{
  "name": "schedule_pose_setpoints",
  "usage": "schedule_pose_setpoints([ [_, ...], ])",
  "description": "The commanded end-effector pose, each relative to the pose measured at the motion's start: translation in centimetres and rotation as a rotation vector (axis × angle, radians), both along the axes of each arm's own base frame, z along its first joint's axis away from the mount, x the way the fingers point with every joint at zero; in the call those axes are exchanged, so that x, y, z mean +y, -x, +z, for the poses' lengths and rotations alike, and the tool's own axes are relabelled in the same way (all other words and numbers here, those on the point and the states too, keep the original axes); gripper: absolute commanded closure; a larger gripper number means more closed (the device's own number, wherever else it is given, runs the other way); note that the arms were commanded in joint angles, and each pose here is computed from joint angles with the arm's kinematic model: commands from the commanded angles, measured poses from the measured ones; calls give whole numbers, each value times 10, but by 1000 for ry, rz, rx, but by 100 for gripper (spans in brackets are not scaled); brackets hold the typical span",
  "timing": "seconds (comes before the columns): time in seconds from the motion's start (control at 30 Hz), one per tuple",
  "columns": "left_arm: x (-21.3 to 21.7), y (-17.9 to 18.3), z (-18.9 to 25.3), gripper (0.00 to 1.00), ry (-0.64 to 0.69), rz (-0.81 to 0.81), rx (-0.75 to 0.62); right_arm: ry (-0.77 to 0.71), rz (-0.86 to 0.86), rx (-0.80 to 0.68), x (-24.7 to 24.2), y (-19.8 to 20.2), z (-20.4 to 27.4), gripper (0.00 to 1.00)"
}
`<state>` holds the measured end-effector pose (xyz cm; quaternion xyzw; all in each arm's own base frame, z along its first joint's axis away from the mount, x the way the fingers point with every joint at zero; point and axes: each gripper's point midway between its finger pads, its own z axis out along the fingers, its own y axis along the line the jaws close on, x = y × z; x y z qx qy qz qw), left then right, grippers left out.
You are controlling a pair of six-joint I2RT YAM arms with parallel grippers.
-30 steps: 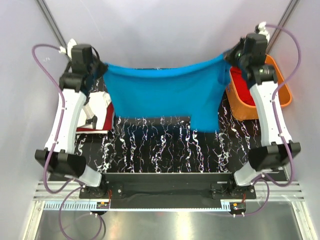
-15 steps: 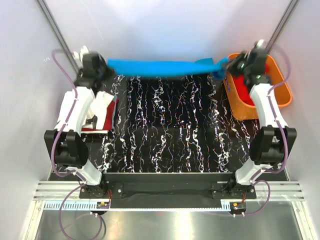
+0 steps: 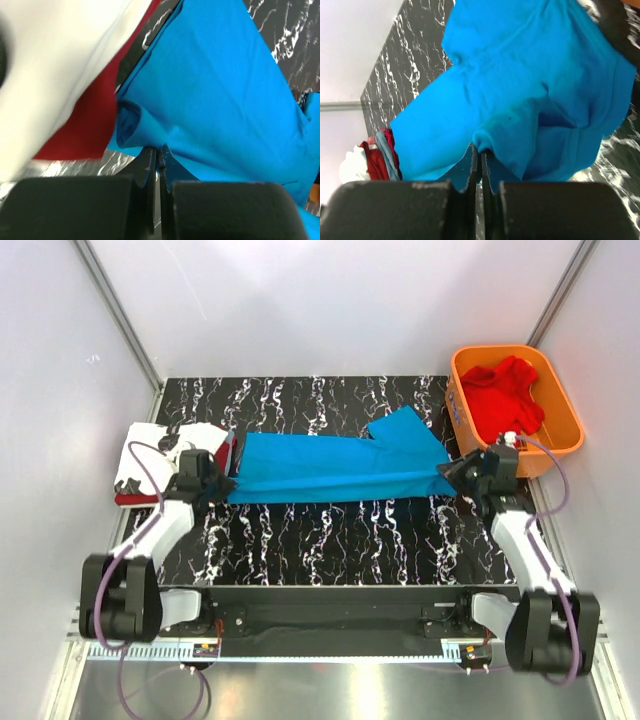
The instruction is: Fold and stack the t-shirts
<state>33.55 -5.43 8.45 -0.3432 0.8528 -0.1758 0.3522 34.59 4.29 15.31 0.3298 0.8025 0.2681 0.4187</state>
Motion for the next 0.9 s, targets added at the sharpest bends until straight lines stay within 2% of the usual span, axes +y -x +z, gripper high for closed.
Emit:
schedule_pose_setpoints([
  [0.0, 13, 15, -2, 100, -44, 37, -88, 13, -102, -26, -13, 25, -17, 93],
  [0.07, 14, 27, 4, 100, -37, 48, -131, 1, -127, -59, -14, 41, -12, 89],
  [0.1, 14, 41, -11, 100, -34, 47, -108, 0, -138, -10, -14, 55, -28, 89],
  [0.17, 14, 53, -4, 100, -24, 52, -153, -5, -162, -5, -15, 76, -33, 87],
  [0.27, 15, 75, -16, 100, -14, 57, -136, -13, -193, -27, -17, 101, -33, 84],
  [0.3, 14, 77, -6, 100, -1, 63, -182, -18, -202, -34, -17, 107, -33, 84],
  [0.37, 14, 90, -14, 99, 7, 65, -162, -28, -211, -59, -17, 121, -28, 79],
  [0.4, 13, 92, -6, 95, 18, 69, -201, -29, -211, -68, -16, 125, -26, 59],
  [0.43, 16, 98, -10, 88, 10, 78, -179, -31, -218, -71, -17, 129, -24, 44],
  [0.47, 17, 100, -8, 69, 5, 85, -186, -29, -223, -82, -17, 135, -20, 35],
  [0.53, 26, 107, -6, 54, -22, 121, -181, -19, -219, -106, -18, 140, -12, 33],
  [0.57, 28, 108, -1, 40, -31, 131, -191, -11, -219, -134, -18, 141, -3, 33],
  [0.6, 31, 111, -1, 38, -40, 140, -181, 7, -225, -146, -21, 140, 1, 33],
  [0.63, 35, 110, 6, 30, -53, 159, -202, 19, -223, -159, -22, 139, 6, 34],
  [0.73, 45, 106, 27, 19, -109, 177, -228, 61, -139, -198, -15, 122, 23, 38],
  [0.83, 50, 97, 57, 10, -187, 141, -255, 105, -5, -162, -4, 91, 36, 41],
  [0.87, 48, 90, 57, 7, -227, 86, -231, 112, 18, -124, -3, 74, 39, 41],
])
